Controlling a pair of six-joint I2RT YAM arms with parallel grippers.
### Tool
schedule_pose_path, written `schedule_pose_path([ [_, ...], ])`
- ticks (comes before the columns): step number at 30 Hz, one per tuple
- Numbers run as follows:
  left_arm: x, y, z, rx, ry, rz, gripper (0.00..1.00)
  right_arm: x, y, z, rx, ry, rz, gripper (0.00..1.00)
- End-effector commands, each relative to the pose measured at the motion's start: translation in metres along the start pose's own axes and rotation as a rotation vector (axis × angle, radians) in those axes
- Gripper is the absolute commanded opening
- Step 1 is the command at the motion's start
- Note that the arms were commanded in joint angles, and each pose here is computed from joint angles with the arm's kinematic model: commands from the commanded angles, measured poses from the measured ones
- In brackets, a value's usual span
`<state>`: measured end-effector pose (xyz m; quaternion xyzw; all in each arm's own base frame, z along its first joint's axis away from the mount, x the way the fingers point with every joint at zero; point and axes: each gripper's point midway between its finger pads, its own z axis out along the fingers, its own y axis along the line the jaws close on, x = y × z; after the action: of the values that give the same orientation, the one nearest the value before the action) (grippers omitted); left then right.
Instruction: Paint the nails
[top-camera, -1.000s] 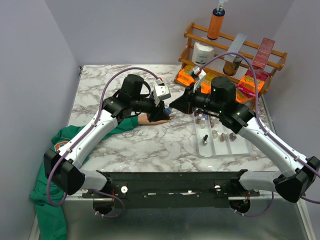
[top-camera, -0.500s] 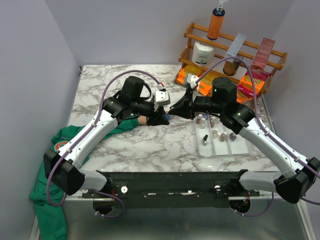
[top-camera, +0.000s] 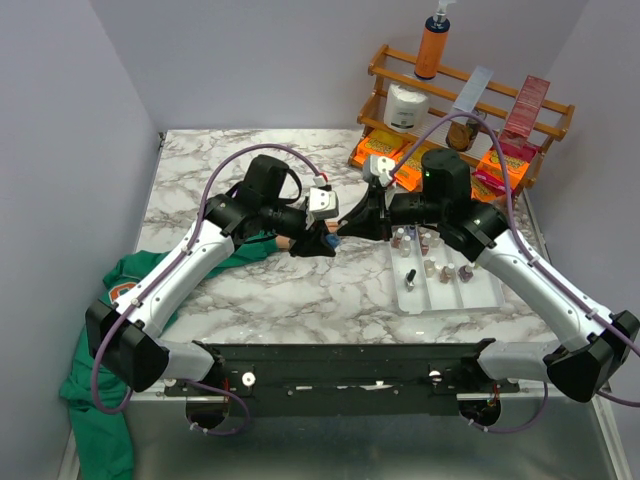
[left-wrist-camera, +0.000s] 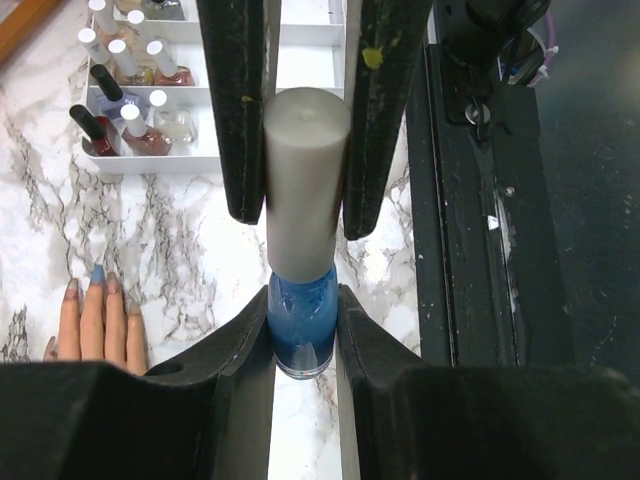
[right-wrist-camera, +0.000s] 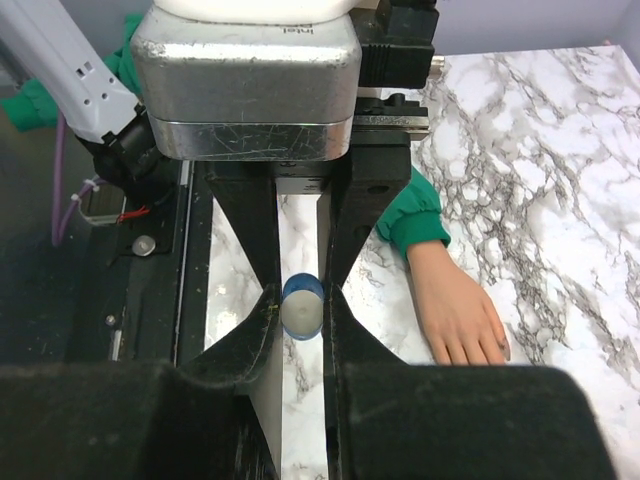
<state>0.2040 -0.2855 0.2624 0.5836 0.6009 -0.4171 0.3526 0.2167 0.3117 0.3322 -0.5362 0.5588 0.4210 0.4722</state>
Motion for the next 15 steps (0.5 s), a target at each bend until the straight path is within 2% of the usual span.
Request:
schedule_pose_path([
  [1, -0.015, -0.009, -0.005, 0.024, -0.033, 0.029, 0.0, -0.006, -0.002, -0.002, -0.002, 0.006, -0.003, 0.01],
  [6, -0.01, -0.007, -0.003, 0.018, -0.025, 0.021, 0.0, -0.01, -0.015, -0.008, 0.099, 0.008, 0.012, 0.01],
  [15, -0.011, -0.004, -0.003, 0.003, -0.026, 0.02, 0.0, -0.021, -0.018, -0.016, 0.171, -0.027, 0.033, 0.01],
])
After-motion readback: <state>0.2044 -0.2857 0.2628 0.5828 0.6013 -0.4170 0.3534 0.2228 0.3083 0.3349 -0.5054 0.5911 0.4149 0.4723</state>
